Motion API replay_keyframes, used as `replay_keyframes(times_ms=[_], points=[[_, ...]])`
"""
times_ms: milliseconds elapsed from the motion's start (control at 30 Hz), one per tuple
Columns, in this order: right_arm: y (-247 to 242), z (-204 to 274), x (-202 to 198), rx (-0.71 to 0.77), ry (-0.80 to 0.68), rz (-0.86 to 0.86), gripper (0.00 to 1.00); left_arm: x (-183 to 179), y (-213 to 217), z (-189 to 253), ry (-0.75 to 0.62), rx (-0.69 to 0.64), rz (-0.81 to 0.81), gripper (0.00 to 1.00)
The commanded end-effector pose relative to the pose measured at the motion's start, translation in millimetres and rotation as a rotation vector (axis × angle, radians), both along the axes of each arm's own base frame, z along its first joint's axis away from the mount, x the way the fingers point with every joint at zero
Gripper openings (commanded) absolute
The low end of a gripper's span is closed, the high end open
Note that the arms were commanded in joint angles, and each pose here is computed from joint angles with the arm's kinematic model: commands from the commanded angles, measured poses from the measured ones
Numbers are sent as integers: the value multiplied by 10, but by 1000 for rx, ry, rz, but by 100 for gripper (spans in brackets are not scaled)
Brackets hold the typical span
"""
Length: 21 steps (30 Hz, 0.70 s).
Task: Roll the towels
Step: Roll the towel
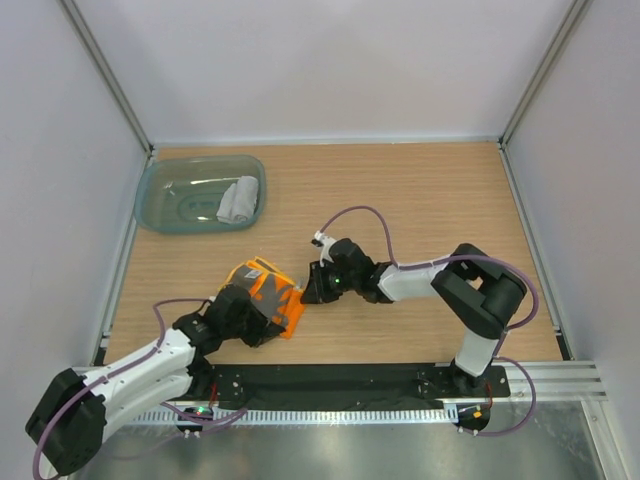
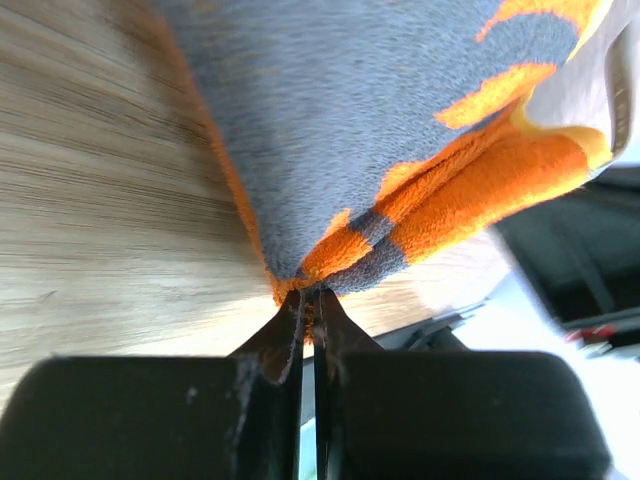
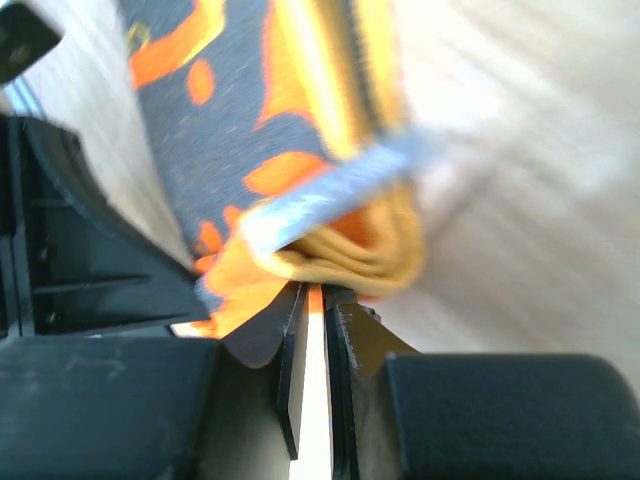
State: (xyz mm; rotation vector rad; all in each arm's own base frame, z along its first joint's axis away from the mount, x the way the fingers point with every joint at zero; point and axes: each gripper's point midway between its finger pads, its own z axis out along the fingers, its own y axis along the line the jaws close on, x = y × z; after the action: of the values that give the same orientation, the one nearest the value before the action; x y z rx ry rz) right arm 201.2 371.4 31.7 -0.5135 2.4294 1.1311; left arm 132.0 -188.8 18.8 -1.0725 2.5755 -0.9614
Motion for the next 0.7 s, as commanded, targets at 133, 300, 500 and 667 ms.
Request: replay_keyframes(times_ms=[133,300,500,667], points=[[-27,169,122,54,-41,8,19,-75,204,-99,27,182,-78,0],[72,432,-199,115,-61,107,19,1,158,-42,7,199,-108,0],[156,571,-432,178,-40,168,20,64,111,-13,-1,219,-143,0],[256,482,-325,164,-51,162,19,87,79,-11,6,223,-159,0]])
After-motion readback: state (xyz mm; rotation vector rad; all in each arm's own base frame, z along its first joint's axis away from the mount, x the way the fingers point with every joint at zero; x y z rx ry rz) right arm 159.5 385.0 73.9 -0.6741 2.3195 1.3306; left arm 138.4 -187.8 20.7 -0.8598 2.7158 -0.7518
